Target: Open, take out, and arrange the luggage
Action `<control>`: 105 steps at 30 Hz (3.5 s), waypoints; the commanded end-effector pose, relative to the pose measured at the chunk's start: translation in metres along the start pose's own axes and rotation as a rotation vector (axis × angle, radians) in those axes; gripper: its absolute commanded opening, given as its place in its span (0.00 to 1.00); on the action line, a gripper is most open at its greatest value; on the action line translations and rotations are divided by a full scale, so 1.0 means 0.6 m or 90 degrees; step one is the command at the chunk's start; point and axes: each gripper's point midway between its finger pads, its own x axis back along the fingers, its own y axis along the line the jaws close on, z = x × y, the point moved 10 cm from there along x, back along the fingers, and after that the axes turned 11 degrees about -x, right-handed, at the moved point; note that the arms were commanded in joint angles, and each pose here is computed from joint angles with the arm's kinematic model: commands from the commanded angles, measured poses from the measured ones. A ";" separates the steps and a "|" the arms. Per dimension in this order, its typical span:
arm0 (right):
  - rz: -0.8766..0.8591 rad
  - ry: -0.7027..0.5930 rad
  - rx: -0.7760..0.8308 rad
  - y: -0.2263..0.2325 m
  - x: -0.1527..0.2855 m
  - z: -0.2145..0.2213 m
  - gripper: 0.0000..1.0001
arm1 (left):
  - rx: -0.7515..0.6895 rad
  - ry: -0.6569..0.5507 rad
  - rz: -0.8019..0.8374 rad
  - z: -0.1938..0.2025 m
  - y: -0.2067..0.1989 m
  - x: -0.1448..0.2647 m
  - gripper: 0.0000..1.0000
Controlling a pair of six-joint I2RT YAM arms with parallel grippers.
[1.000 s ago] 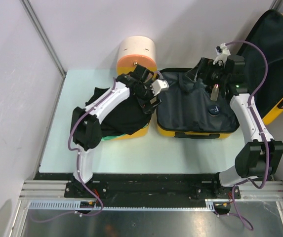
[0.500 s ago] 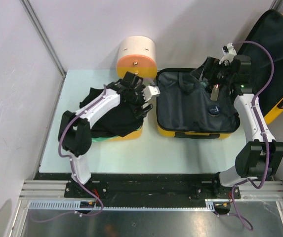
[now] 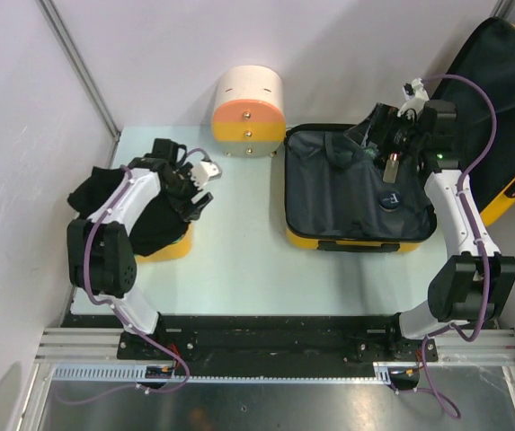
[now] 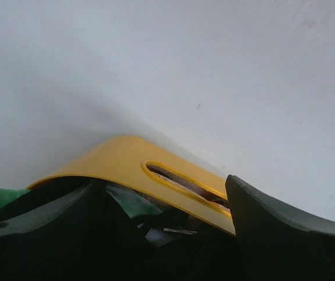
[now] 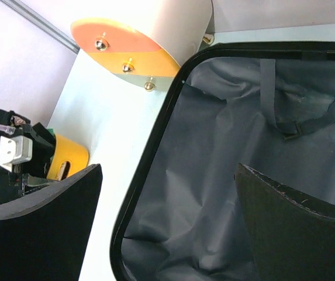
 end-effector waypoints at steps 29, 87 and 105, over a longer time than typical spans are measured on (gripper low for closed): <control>0.068 0.033 0.282 -0.051 0.026 -0.006 1.00 | 0.099 -0.441 -0.261 -0.256 0.082 0.329 1.00; 0.279 0.167 0.138 -0.228 0.028 0.007 0.99 | 0.775 -0.576 -0.071 -0.229 0.199 -0.299 0.56; 0.301 0.189 0.164 -0.207 0.059 0.010 1.00 | 0.881 -0.684 -0.067 -0.243 0.168 -0.304 0.53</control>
